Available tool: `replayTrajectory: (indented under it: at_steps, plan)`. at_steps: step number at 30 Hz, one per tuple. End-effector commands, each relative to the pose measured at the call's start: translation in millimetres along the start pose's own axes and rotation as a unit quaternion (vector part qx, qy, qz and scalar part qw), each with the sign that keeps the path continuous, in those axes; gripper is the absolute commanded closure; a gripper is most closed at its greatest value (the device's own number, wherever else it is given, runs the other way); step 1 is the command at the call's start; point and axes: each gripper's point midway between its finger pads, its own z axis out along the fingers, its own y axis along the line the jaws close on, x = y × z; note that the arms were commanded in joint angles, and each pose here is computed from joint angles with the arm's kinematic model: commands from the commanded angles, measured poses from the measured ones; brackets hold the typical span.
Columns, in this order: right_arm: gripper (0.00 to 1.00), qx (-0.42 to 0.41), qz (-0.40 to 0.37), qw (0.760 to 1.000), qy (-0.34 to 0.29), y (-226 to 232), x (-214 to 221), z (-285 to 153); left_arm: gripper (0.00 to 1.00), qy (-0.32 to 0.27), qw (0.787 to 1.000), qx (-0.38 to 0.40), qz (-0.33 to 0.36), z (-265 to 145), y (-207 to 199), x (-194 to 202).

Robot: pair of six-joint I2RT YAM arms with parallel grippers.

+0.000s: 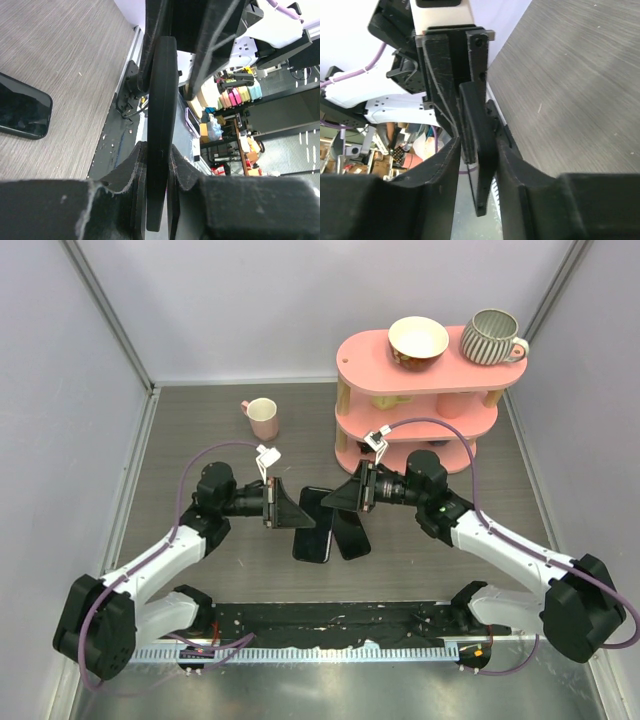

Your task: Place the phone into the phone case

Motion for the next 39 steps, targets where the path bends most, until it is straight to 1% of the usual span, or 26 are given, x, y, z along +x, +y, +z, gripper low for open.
replayTrajectory:
  at_steps: [1,2,3,4,5,7,8,11,12,13,17,19,20,21,22,24,25,26,30,31,33,34,35,37,39]
  plan:
    - [0.73,-0.055,-0.045,0.997,-0.035,41.4,-25.5,-5.6,1.00,-0.005,1.000,-0.018,-0.003,0.9,1.7,-7.4]
    - [0.88,-0.055,-0.046,0.997,-0.035,41.5,-25.3,-5.9,1.00,-0.005,1.000,-0.022,0.004,1.1,3.5,-8.3]
    - [0.93,-0.054,-0.048,0.997,-0.035,41.1,-24.9,-6.1,1.00,-0.005,1.000,-0.029,0.004,1.2,6.5,-8.3]
    - [0.97,-0.052,-0.051,0.997,-0.037,40.4,-25.4,-6.1,1.00,0.003,0.999,-0.042,-0.010,0.6,11.4,-4.0]
    - [0.99,-0.047,-0.051,0.997,-0.037,39.2,-25.7,-6.6,1.00,0.004,0.999,-0.049,-0.004,0.7,14.1,-5.2]
    - [0.98,-0.029,-0.059,0.997,-0.045,33.3,-28.0,-6.3,1.00,0.006,0.998,-0.057,-0.015,1.0,18.8,-4.5]
    - [0.78,-0.016,-0.058,0.997,-0.039,30.3,-27.6,-6.7,1.00,0.006,0.998,-0.057,-0.019,1.1,18.5,-4.6]
    - [0.44,-0.020,-0.062,0.997,-0.036,35.9,-27.7,-9.3,1.00,-0.001,0.998,-0.056,-0.013,1.5,15.7,-8.1]
    - [0.40,-0.026,-0.056,0.997,-0.037,39.3,-27.2,-10.5,1.00,-0.004,0.998,-0.055,-0.012,1.0,14.0,-9.3]
    - [0.39,-0.028,-0.057,0.997,-0.040,40.6,-28.3,-11.4,1.00,-0.006,0.998,-0.056,-0.011,1.0,13.4,-10.4]
    - [0.40,-0.030,-0.047,0.997,-0.050,44.3,-30.1,-13.9,1.00,-0.013,0.998,-0.053,-0.009,0.9,9.6,-13.5]
    - [0.44,-0.035,-0.040,0.997,-0.048,45.1,-28.2,-14.3,1.00,-0.014,0.998,-0.053,-0.010,1.0,9.2,-14.2]
    - [0.53,-0.038,-0.040,0.997,-0.049,45.0,-27.6,-14.3,1.00,-0.014,0.998,-0.053,-0.010,0.9,10.3,-13.1]
    - [0.58,-0.039,-0.038,0.997,-0.048,44.9,-26.9,-14.2,1.00,-0.015,0.998,-0.054,-0.012,0.9,10.9,-13.2]
    - [0.69,-0.040,-0.037,0.997,-0.048,44.5,-26.5,-14.0,1.00,-0.015,0.998,-0.055,-0.017,1.1,11.9,-12.6]
    - [0.83,-0.041,-0.037,0.997,-0.047,43.5,-25.5,-13.7,1.00,-0.019,0.998,-0.052,-0.016,1.6,11.4,-14.3]
    - [0.94,-0.041,-0.036,0.997,-0.046,42.6,-24.9,-13.1,1.00,-0.020,0.998,-0.053,-0.021,2.0,11.7,-14.7]
    - [0.99,-0.043,-0.034,0.997,-0.046,43.0,-24.7,-13.1,1.00,-0.021,0.998,-0.052,-0.020,2.1,10.6,-16.2]
    - [0.99,-0.031,-0.030,0.998,-0.050,39.2,-27.5,-11.7,1.00,-0.027,0.997,-0.063,-0.019,2.3,13.7,-19.3]
    - [0.89,-0.028,-0.029,0.998,-0.049,38.0,-27.3,-11.4,1.00,-0.031,0.997,-0.067,-0.017,2.3,14.0,-21.4]
    - [0.74,-0.029,-0.029,0.998,-0.048,38.1,-26.5,-12.0,1.00,-0.035,0.994,-0.098,-0.033,1.8,27.4,-21.7]
    - [0.59,-0.030,-0.030,0.998,-0.048,38.7,-26.0,-12.5,1.00,-0.036,0.994,-0.103,-0.034,2.0,28.7,-22.9]
    - [0.53,-0.032,-0.032,0.998,-0.048,40.9,-25.2,-13.9,1.00,-0.038,0.993,-0.103,-0.035,3.0,30.7,-24.0]
    - [0.46,-0.028,-0.039,0.998,-0.050,40.5,-24.7,-15.9,1.00,-0.049,0.991,-0.112,-0.052,3.4,37.3,-25.0]
    - [0.46,-0.021,-0.056,0.997,-0.058,39.7,-26.5,-18.3,1.00,-0.053,0.990,-0.118,-0.061,4.1,41.7,-26.1]
